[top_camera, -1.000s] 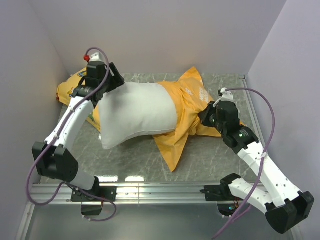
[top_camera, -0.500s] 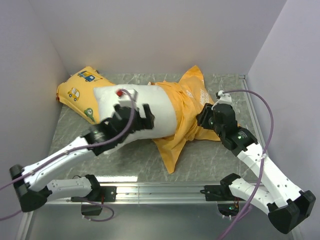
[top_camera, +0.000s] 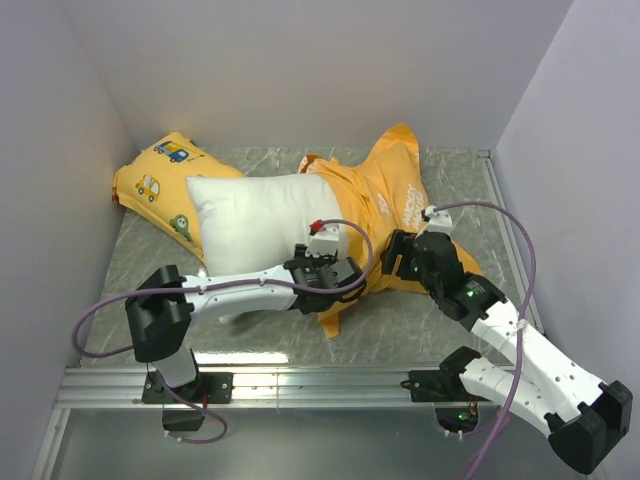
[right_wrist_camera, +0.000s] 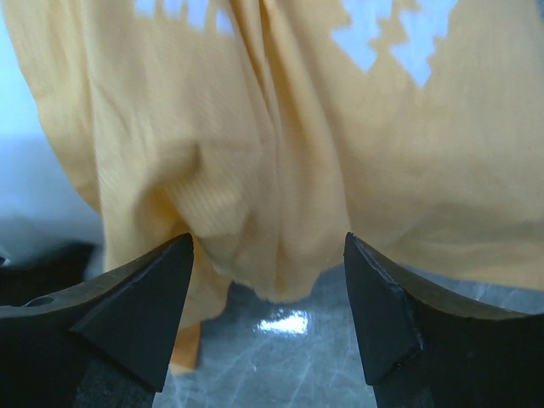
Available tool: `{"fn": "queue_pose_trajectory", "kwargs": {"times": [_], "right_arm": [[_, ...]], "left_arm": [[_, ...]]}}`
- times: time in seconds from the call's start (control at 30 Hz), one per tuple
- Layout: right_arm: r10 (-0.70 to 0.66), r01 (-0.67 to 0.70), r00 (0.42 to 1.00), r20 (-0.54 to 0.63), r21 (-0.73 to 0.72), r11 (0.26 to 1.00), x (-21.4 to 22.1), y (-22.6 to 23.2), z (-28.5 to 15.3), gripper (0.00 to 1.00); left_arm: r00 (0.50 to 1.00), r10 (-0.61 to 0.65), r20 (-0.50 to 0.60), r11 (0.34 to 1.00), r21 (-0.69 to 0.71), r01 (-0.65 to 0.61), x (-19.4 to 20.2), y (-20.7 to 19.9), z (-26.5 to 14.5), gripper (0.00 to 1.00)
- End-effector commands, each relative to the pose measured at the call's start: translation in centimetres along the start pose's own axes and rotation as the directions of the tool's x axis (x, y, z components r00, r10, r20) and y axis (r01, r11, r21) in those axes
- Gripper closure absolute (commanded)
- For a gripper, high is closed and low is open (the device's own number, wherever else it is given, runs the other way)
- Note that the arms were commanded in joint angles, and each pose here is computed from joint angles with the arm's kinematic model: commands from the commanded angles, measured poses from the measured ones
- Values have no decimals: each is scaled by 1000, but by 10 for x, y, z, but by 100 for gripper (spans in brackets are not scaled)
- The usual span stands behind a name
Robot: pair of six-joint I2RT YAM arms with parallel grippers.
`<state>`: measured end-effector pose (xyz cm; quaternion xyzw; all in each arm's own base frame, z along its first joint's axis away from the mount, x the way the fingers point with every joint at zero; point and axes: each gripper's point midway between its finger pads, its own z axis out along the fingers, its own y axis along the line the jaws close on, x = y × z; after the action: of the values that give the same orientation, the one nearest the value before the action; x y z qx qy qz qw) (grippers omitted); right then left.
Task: Remove the pillowcase from the pillow
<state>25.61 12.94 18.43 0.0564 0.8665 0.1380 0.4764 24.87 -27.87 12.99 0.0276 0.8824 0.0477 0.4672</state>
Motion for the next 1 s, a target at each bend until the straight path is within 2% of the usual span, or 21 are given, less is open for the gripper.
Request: {"fn": "queue_pose_trajectory", "kwargs": {"times": [0.0,0.03,0.07,0.13,0.23,0.37,0.43,0.57,0.73,0.8,0.83,0.9,0.93,0.97], "right_arm": [[54,-53,998,41,-21,998,6,1,-1,21],[66,-65,997,42,-32,997,9,3,-2,21],[68,-66,997,38,-46,997,12,5,-3,20],[82,-78,995,49,-74,994,15,8,-7,20],[94,-86,993,74,-106,991,15,10,-13,20],[111,-93,989,100,-171,981,14,17,-18,17],[110,-90,989,98,-190,978,15,21,-19,17],[128,-101,985,114,-222,970,12,26,-22,16],[159,-119,973,166,-224,967,-6,27,-29,14],[164,-122,967,196,-212,970,-22,28,-36,19],[164,-123,963,214,-194,973,-29,25,-38,23],[166,-121,955,245,-187,975,-50,29,-47,56],[163,-120,951,262,-172,978,-58,28,-51,71],[166,-120,946,277,-176,977,-74,32,-60,92]], "left_arm": [[996,-16,85,994,-110,26,-19,10,7,58],[996,-7,85,994,-109,16,-21,8,7,88],[996,-18,91,995,-99,27,-29,4,4,99],[995,-19,99,998,-61,25,-41,-2,-3,100],[990,-78,117,995,66,71,-73,-16,-25,100],[974,-176,143,958,252,136,-127,-29,-67,99],[973,-181,146,943,306,130,-141,-33,-80,100],[958,-244,151,874,462,150,-182,-42,-119,100],[953,-280,115,762,631,148,-206,-61,-158,100],[947,-305,97,713,683,159,-215,-65,-169,100],[946,-316,75,666,728,165,-218,-71,-178,99],[938,-343,56,621,762,182,-225,-70,-185,100],[936,-351,36,576,796,185,-228,-74,-193,99],[934,-356,24,559,806,193,-228,-71,-195,100]]}}
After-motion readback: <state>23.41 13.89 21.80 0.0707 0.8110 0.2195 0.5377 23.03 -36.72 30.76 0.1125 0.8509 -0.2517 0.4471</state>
